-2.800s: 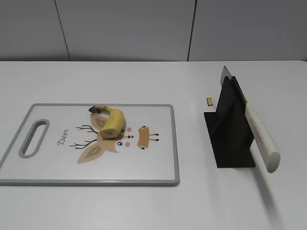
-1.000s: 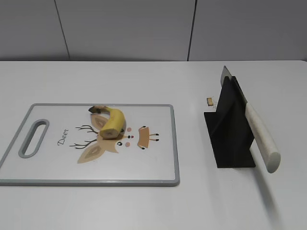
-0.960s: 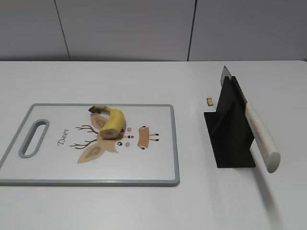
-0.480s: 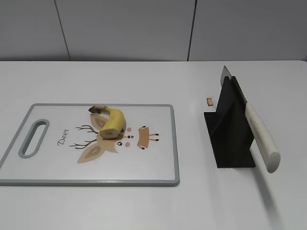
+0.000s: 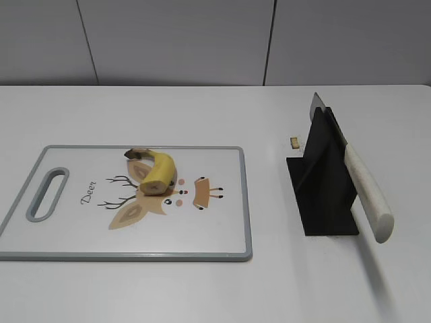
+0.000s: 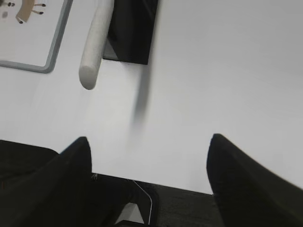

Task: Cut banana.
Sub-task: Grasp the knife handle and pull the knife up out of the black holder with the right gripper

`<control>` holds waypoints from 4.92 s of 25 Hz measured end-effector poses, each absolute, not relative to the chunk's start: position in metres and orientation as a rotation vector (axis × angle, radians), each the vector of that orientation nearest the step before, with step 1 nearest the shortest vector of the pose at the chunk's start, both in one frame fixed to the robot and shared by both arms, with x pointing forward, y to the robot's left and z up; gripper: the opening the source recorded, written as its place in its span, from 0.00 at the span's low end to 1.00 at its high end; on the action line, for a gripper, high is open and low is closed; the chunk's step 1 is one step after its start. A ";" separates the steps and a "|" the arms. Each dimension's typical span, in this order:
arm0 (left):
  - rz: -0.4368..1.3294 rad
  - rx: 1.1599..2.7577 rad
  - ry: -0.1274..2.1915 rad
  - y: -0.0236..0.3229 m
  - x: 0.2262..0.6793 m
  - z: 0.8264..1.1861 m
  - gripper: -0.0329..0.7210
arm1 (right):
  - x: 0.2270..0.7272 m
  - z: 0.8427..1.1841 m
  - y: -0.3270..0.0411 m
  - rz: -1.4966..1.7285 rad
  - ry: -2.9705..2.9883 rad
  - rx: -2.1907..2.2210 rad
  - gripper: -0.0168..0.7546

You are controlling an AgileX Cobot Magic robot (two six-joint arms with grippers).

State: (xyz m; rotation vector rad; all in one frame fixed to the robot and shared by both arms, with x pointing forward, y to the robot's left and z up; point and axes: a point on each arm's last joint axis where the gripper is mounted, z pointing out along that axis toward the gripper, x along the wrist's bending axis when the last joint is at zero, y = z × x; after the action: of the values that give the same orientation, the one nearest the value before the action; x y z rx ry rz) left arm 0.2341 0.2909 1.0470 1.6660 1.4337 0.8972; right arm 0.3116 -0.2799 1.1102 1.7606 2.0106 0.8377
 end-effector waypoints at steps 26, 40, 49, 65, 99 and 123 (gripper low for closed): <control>0.897 1.666 1.434 0.291 0.234 1.047 0.68 | 0.415 1.086 -0.220 0.523 2.397 1.977 0.70; 0.897 1.666 1.434 0.291 0.234 1.047 0.68 | 0.477 1.046 -0.198 0.361 2.427 2.088 0.69; 0.897 1.666 1.434 0.291 0.234 1.047 0.68 | 0.500 1.010 -0.188 0.206 2.457 2.199 0.64; 0.897 1.666 1.434 0.291 0.234 1.047 0.68 | 0.506 0.990 -0.182 0.122 2.372 2.391 0.36; 0.898 1.666 1.434 0.291 0.234 1.047 0.68 | 0.501 1.007 -0.185 0.192 2.318 2.400 0.25; 0.898 1.666 1.434 0.291 0.234 1.047 0.67 | 0.486 1.079 -0.197 0.502 2.229 2.198 0.25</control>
State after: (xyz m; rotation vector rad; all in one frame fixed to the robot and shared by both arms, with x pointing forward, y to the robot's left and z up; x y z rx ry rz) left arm 0.2341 0.2910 1.0470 1.6662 1.4339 0.8979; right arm 0.4857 -0.1966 1.0786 2.1977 2.2292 0.5023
